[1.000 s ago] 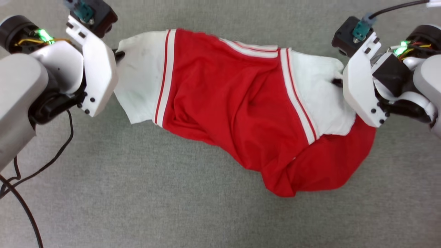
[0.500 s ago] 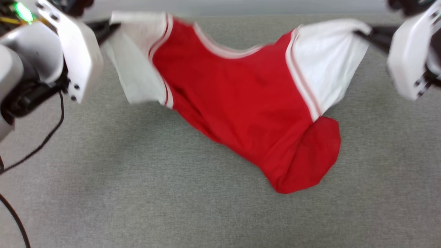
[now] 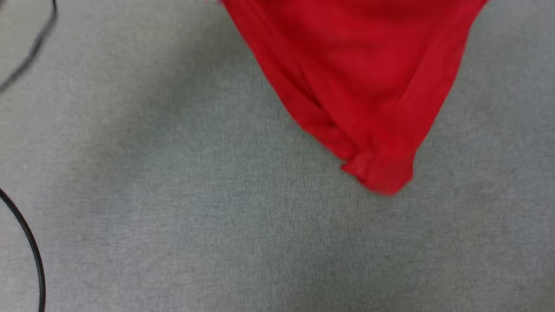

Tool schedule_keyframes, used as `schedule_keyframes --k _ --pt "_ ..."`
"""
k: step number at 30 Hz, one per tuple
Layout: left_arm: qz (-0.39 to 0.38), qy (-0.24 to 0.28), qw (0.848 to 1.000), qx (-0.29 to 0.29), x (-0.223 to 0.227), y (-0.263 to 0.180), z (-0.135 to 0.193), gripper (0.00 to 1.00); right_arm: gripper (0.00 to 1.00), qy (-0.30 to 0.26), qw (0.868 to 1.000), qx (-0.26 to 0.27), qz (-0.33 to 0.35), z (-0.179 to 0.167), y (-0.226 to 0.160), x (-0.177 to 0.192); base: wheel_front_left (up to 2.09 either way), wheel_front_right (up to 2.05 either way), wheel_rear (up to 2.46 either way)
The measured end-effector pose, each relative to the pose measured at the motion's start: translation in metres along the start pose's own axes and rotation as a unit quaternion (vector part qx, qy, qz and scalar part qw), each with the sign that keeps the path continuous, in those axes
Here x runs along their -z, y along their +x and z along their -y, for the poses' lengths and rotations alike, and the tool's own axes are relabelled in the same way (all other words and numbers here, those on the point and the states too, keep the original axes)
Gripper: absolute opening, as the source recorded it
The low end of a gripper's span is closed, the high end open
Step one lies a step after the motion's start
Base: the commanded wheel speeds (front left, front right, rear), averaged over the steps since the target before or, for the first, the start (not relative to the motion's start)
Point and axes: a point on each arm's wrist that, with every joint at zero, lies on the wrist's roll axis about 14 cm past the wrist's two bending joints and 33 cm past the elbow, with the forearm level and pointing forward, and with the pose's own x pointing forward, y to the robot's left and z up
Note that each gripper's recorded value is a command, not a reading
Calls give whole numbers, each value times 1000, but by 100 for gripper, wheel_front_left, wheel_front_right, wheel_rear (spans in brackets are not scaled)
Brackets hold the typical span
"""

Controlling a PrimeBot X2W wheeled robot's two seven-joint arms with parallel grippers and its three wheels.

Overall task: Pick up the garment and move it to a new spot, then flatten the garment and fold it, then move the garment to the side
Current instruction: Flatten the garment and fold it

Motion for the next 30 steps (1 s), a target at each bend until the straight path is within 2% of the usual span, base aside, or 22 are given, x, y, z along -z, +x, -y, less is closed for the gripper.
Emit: schedule_keyframes --k 7,12,18,23,27,30 --pt "60 -10 997 -37 -19 51 -30 0 0 8 995 69 67 43 44 -30 0 0 0" --pt "103 -14 993 -64 -33 77 -55 0 0 -7 985 115 131 68 65 -62 0 0 0" --pt "157 -12 984 -85 -60 91 -73 0 0 -46 967 158 195 87 72 -100 0 0 0" --pt "180 -14 979 -93 -74 91 -84 0 0 -50 966 159 199 80 82 -102 0 0 0" --pt "164 -15 982 -92 -59 95 -84 0 0 -42 970 149 188 70 93 -92 0 0 0" --pt "147 -24 985 -89 -35 99 -81 0 0 -41 977 131 165 53 105 -66 0 0 0"
